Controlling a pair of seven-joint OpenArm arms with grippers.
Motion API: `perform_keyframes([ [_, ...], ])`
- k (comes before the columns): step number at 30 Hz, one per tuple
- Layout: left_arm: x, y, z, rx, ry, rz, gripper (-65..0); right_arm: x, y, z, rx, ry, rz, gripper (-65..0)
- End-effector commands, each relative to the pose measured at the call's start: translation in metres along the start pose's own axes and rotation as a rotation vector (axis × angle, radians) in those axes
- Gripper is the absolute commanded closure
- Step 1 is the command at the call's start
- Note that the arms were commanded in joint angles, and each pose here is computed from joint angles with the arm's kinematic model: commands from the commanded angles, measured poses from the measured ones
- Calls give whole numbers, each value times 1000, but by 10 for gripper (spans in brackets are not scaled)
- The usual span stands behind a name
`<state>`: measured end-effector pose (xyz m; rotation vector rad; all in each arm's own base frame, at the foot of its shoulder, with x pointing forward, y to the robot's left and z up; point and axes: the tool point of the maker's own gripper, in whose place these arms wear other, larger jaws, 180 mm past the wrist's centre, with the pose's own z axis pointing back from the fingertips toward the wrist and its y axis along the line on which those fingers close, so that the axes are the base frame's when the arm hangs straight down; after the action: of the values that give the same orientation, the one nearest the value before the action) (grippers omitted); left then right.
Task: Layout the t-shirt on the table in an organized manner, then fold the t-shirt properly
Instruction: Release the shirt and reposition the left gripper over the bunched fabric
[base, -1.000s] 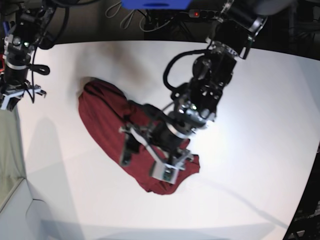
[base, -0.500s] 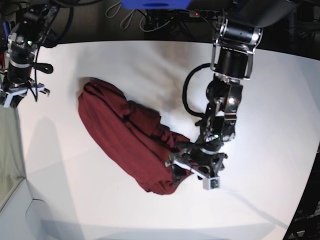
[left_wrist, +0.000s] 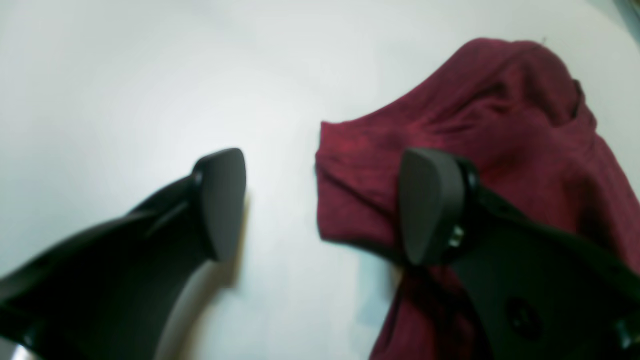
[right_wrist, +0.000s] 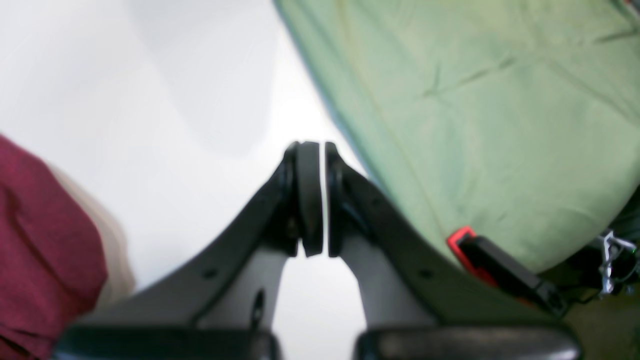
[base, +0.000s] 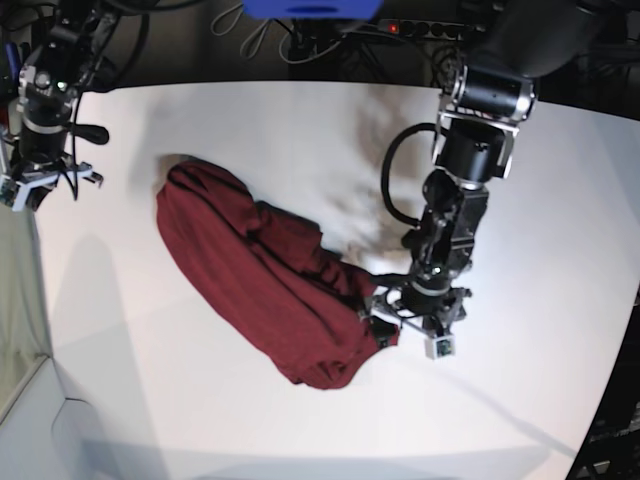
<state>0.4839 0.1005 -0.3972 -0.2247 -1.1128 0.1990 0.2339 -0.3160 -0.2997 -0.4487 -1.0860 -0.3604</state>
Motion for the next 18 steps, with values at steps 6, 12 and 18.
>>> perform_keyframes([
  [6,12,-6,-11,1,-47,2,-463,13,-1,-1,-1,-50,6,0],
  [12,-1,-20,-12,-14,-25,8,-463,14,-2,-2,-2,-53,8,0],
  [18,-9,-38,-12,-57,-7,-42,-461,14,-1,-2,0,-53,8,0],
])
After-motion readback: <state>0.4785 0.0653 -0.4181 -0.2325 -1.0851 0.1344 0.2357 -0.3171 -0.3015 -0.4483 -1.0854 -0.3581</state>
